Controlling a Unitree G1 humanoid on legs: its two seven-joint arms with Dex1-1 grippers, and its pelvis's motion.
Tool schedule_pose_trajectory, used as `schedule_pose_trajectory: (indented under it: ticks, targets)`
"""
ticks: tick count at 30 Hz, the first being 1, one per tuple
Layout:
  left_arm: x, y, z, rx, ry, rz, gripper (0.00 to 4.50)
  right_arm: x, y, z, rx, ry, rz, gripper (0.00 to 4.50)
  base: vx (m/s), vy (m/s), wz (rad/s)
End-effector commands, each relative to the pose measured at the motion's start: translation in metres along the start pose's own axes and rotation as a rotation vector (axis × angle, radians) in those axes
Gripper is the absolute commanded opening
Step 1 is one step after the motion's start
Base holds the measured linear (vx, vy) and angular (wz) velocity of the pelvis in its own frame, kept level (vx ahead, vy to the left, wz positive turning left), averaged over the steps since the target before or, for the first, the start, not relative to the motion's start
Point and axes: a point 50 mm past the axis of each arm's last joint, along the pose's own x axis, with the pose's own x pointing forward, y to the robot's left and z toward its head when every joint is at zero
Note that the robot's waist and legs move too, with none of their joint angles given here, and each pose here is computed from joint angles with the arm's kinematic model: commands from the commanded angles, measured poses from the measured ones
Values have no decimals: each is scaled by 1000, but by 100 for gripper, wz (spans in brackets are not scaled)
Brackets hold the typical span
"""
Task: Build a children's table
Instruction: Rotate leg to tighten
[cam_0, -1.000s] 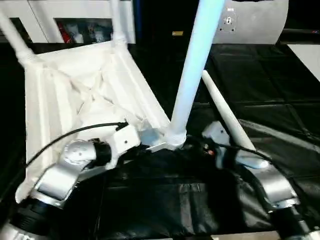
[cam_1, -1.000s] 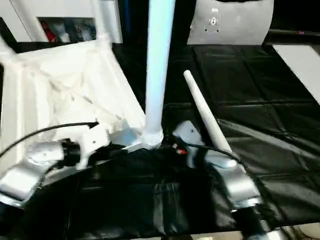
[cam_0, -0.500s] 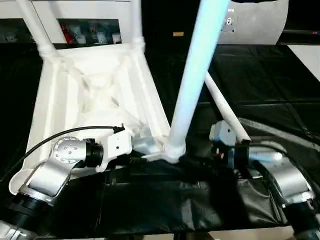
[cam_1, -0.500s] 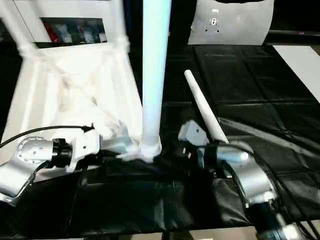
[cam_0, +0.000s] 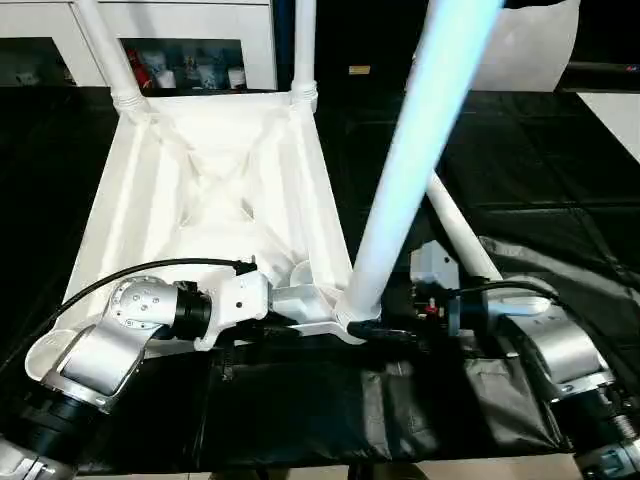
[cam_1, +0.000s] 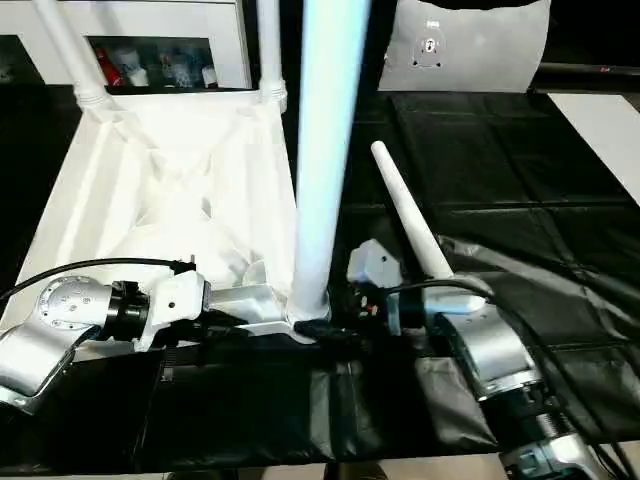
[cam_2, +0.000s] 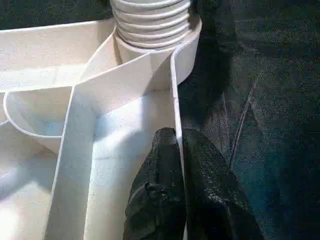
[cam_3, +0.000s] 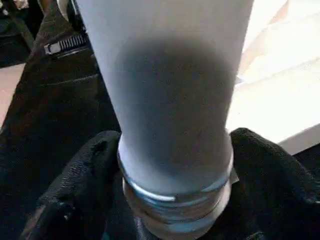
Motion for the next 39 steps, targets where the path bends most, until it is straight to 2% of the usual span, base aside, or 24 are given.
schedule_pose_trajectory:
  ticks: [1,6,13,15,18,19,21,25,26,31,33,34,36,39]
  targets:
    - [13,-14,-2,14,15,-126,0,0,-3,5,-15,-14,18,346,0,0,0]
    - [12,-15,-4,12,20,-129,0,1,-1,4,-10,-14,40,296,0,0,0]
    - [13,-17,-5,-4,14,-127,0,3,5,-1,12,-15,64,279,0,0,0]
    - [14,-18,-4,-38,-7,-89,0,9,12,-6,80,-38,52,277,0,0,0]
    - [15,-18,-2,-76,-16,-39,0,14,18,-9,113,-59,33,277,0,0,0]
    - [20,-15,3,-146,-49,75,0,28,23,-16,166,-89,-58,277,0,0,0]
    - [23,-14,7,-190,-71,146,0,39,27,-19,197,-107,-125,276,0,0,0]
    - [38,-15,19,-254,-99,286,0,67,25,-25,282,-116,-308,276,-42,7,-8]
    - [50,-14,27,-296,-115,365,0,79,21,-25,324,-116,-406,276,-53,14,-12]
    - [67,-11,42,-350,-146,470,0,92,16,-24,378,-108,-528,276,0,0,0]
    - [84,-11,61,-365,-188,498,0,99,12,-22,432,-134,-572,276,0,0,0]
    - [86,-12,63,-363,-194,489,0,99,12,-21,441,-148,-566,332,0,0,0]
    - [86,-13,64,-338,-181,475,0,95,10,-24,417,-137,-580,332,0,0,0]
    - [79,-12,55,-320,-140,464,0,89,9,-27,420,-136,-578,369,0,0,0]
